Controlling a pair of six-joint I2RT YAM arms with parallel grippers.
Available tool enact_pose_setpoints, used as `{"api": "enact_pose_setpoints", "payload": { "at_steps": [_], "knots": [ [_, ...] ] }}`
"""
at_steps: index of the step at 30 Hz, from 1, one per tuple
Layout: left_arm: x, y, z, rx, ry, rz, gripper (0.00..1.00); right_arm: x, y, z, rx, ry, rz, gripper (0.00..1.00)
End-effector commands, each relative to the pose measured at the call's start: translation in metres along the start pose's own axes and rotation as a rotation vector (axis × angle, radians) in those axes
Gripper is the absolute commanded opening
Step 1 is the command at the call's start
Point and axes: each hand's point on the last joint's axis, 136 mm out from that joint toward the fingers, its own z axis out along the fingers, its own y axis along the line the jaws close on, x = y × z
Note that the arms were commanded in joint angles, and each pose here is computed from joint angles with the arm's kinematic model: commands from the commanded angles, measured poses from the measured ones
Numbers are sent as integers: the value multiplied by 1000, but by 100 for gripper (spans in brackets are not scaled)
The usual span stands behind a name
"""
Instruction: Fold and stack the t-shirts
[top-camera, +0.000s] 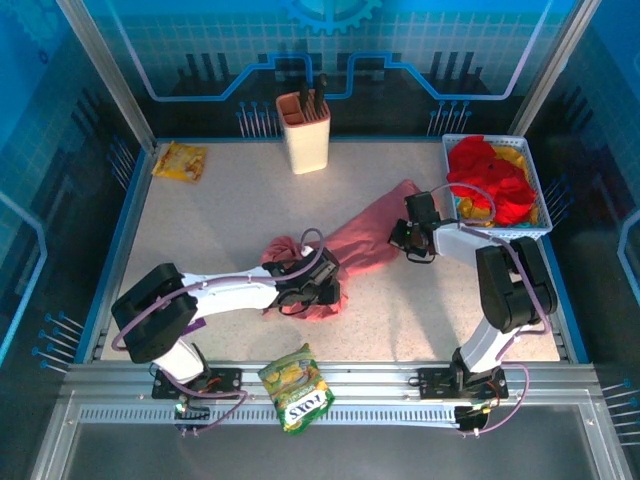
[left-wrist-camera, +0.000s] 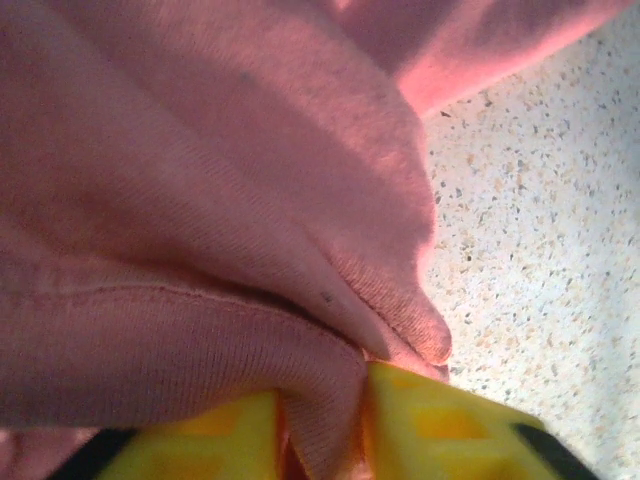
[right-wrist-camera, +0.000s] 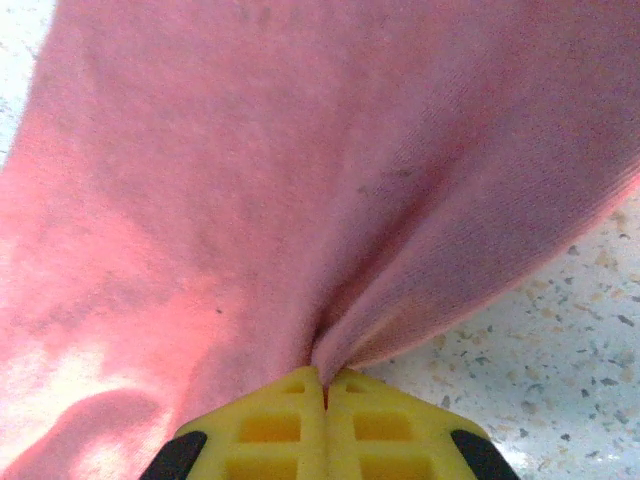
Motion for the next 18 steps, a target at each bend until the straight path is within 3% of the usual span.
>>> {"api": "enact_pose_setpoints", "payload": {
  "at_steps": [1,5,12,18],
  "knots": [
    [-25,-9,-11,-1,-65,44,16,-3,5,-17,-39,-59,-16,0],
    [-42,-2,-35,-32,-80,74,3,3,-8,-35,-30,-109,0,0],
    [-66,30,-104,-24,-155,34,2,11,-17,-86,-35,-198,-37,0],
    [-85,48,-165,-73,-251,68,1,8,-27,-142,-35,-371,-71,0]
  ]
}}
